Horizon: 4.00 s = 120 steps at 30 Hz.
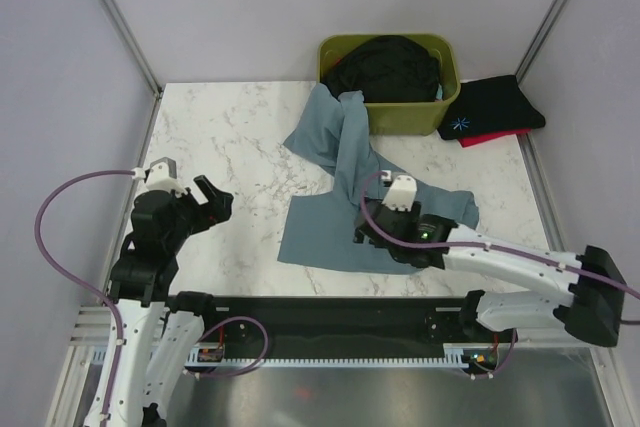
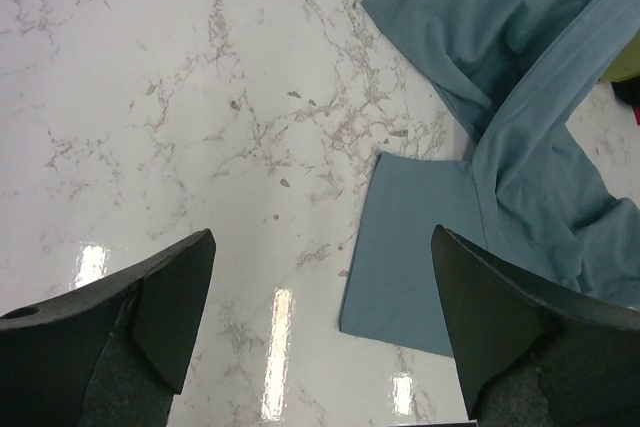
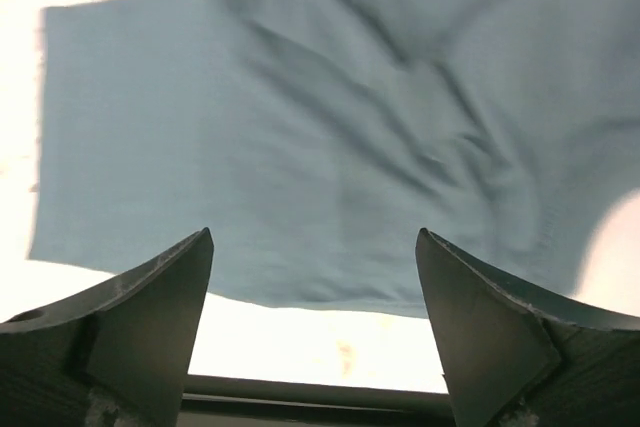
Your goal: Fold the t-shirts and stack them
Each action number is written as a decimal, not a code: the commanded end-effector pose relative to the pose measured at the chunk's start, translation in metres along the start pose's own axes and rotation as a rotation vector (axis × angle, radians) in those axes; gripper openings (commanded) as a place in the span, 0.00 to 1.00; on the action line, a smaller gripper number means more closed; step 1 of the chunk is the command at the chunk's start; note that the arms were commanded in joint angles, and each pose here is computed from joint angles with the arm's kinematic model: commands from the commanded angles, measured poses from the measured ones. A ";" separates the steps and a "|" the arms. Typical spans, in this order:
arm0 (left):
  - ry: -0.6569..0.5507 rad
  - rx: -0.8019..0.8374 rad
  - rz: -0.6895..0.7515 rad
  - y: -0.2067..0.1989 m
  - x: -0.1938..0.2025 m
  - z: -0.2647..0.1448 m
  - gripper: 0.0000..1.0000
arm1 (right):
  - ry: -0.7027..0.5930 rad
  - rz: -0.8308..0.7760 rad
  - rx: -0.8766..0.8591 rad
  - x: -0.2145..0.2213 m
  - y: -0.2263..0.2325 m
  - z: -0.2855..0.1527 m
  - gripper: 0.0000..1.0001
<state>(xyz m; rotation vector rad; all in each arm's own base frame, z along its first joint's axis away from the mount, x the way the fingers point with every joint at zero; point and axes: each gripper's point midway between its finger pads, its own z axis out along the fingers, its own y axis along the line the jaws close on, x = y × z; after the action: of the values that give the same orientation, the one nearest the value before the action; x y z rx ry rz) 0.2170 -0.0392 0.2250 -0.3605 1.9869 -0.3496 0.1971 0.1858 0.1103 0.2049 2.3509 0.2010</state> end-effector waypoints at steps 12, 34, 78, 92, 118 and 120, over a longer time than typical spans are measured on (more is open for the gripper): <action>-0.050 0.023 0.028 -0.004 -0.012 -0.002 0.96 | 0.080 -0.465 -0.142 0.071 0.195 0.055 0.93; -0.221 0.005 0.010 0.003 -0.035 -0.035 0.97 | 0.166 -0.588 -0.291 0.137 0.251 0.072 0.88; 0.267 0.341 0.026 -0.212 0.009 0.219 0.95 | 0.001 -0.363 -0.307 0.112 0.037 -0.072 0.00; 0.311 0.352 0.044 -0.224 0.025 0.258 0.94 | 0.259 -0.834 -0.366 0.275 0.016 -0.067 0.00; 0.221 0.354 0.729 -0.339 0.058 0.275 0.94 | 0.299 -0.917 -0.562 0.306 0.041 -0.094 0.00; 0.237 0.305 0.789 -0.329 0.072 0.282 0.93 | 0.296 -0.920 -0.562 0.306 0.042 -0.093 0.00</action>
<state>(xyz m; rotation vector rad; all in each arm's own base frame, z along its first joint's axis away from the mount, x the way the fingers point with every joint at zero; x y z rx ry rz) 0.4717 -0.4127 0.1969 0.6048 2.0634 -0.4158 0.0245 0.2407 0.0111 -1.1834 1.9146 -0.0820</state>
